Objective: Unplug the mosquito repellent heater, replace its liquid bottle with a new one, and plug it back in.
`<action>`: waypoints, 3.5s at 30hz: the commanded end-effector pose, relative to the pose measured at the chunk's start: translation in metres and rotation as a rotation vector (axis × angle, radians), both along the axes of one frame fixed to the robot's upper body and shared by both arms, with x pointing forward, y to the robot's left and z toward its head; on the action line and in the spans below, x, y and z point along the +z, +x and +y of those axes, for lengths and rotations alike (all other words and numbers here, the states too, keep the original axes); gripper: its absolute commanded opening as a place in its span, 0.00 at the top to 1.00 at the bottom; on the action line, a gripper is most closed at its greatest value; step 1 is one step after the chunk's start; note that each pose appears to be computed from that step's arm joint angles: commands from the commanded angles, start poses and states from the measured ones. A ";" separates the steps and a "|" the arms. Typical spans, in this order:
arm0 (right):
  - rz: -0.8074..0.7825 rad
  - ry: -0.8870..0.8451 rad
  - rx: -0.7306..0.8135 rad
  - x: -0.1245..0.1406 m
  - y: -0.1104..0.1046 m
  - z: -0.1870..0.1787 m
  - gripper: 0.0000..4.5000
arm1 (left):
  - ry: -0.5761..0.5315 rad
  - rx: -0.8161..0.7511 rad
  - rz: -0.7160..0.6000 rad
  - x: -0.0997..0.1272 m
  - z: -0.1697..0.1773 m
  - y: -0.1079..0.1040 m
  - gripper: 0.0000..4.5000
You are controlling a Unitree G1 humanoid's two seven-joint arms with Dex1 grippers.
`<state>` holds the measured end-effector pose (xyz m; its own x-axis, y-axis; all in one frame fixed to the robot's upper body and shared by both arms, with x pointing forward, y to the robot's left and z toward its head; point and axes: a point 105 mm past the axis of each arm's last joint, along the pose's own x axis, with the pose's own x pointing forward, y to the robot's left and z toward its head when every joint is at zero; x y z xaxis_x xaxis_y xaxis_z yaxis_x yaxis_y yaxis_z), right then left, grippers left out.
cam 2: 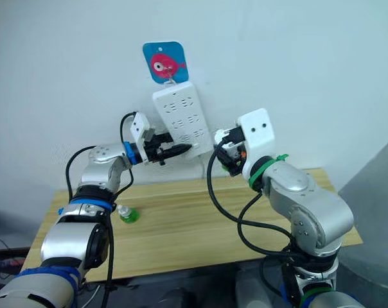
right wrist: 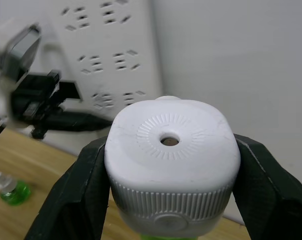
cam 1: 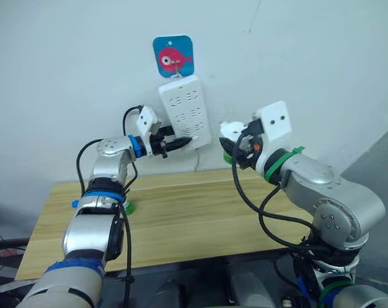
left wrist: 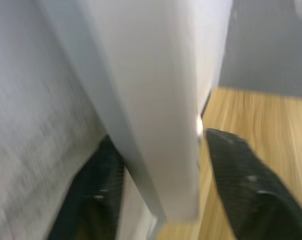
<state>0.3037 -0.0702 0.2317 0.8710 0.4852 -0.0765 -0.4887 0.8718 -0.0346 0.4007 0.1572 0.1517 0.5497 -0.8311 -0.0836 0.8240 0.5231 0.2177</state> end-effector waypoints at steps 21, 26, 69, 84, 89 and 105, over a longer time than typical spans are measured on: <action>0.072 0.650 0.054 0.023 -0.016 -0.012 0.35 | -0.289 -0.155 -0.087 0.038 -0.077 -0.127 0.00; 0.094 0.717 0.068 0.023 -0.016 -0.006 0.35 | -0.318 -0.178 -0.049 0.036 -0.107 -0.109 0.00; 0.285 0.792 0.257 -0.022 0.007 -0.029 0.35 | -0.243 -0.113 -0.019 0.012 -0.065 -0.109 0.00; 0.372 0.961 0.266 -0.012 0.002 -0.014 0.35 | -0.289 -0.147 -0.020 0.025 -0.093 -0.105 0.00; 0.384 0.980 0.252 -0.011 0.002 -0.012 0.35 | -0.312 -0.136 -0.042 0.030 -0.093 -0.098 0.00; 0.398 0.994 0.247 -0.011 -0.002 -0.006 0.35 | -0.359 -0.154 -0.066 0.032 -0.109 -0.091 0.50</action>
